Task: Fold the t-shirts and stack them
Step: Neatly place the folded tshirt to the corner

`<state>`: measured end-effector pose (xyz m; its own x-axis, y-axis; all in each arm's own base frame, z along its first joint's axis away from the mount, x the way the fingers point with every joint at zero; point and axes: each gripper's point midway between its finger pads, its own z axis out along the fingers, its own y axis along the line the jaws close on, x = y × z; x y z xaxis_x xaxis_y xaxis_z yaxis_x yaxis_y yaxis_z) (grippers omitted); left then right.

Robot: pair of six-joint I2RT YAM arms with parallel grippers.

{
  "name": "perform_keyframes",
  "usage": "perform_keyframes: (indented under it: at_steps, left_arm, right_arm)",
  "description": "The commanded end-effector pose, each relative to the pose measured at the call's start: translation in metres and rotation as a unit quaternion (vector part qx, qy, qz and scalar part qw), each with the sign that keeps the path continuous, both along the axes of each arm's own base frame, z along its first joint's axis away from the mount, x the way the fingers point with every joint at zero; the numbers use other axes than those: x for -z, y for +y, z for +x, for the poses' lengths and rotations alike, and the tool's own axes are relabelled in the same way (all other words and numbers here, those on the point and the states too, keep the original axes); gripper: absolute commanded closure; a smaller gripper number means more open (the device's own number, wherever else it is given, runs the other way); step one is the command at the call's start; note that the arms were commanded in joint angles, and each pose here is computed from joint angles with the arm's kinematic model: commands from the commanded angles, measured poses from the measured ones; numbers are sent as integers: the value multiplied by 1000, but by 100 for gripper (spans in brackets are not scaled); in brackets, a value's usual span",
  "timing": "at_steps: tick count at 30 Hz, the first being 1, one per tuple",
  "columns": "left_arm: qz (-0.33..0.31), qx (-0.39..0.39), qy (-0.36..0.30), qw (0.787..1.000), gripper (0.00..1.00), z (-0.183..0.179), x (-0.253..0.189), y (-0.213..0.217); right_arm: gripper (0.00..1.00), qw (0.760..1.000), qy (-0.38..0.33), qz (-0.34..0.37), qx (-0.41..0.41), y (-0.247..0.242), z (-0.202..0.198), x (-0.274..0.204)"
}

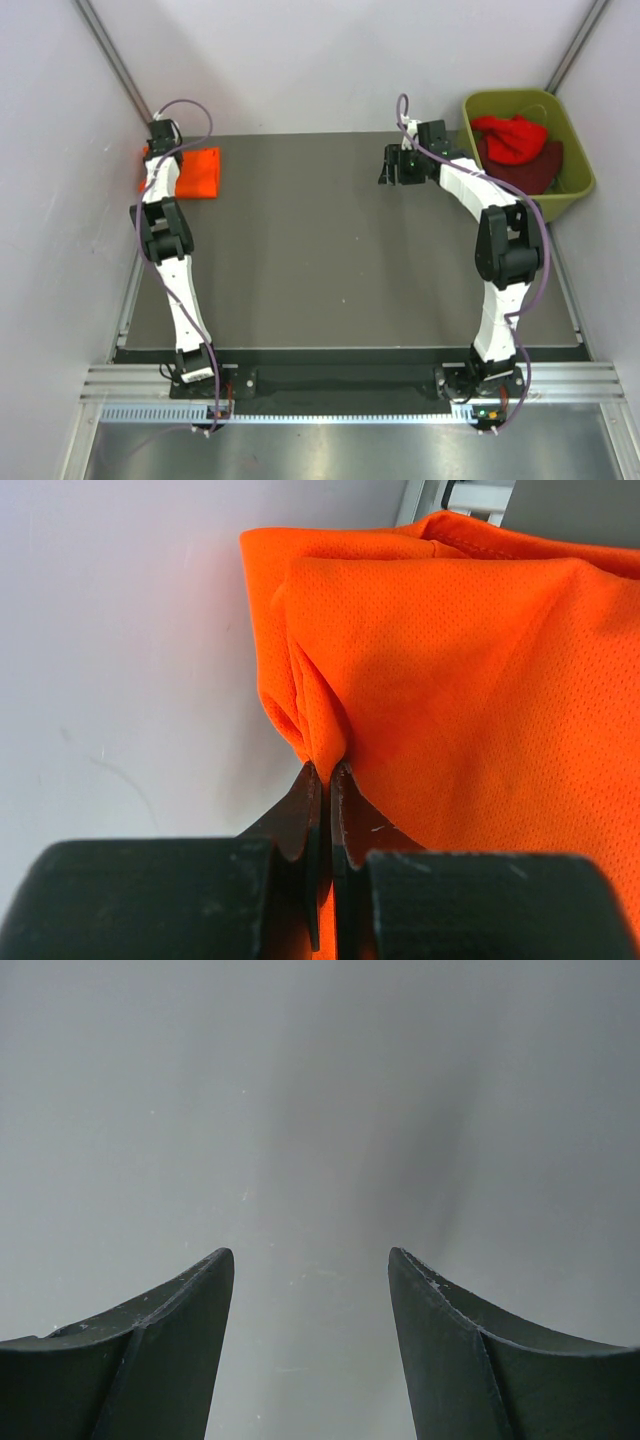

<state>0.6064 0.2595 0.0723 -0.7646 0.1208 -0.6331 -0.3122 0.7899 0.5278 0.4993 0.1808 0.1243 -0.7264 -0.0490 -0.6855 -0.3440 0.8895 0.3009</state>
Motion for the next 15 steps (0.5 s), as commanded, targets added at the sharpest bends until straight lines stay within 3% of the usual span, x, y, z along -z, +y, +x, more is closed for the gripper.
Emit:
perform_keyframes:
  at_steps: [1, 14, 15]
  left_arm:
    - [26, -11, -53, 998, 100, 16, -25, 15]
    - [31, -25, -67, 997, 100, 23, -16, 19]
    - [36, -32, -68, 997, 83, 21, -17, 20]
  right_arm:
    - [36, 999, -52, 3, -14, 10, 2, -39]
    - [36, 998, -52, -2, -25, 22, 0, -35]
    - [36, 998, -52, -3, -24, 22, 0, -35]
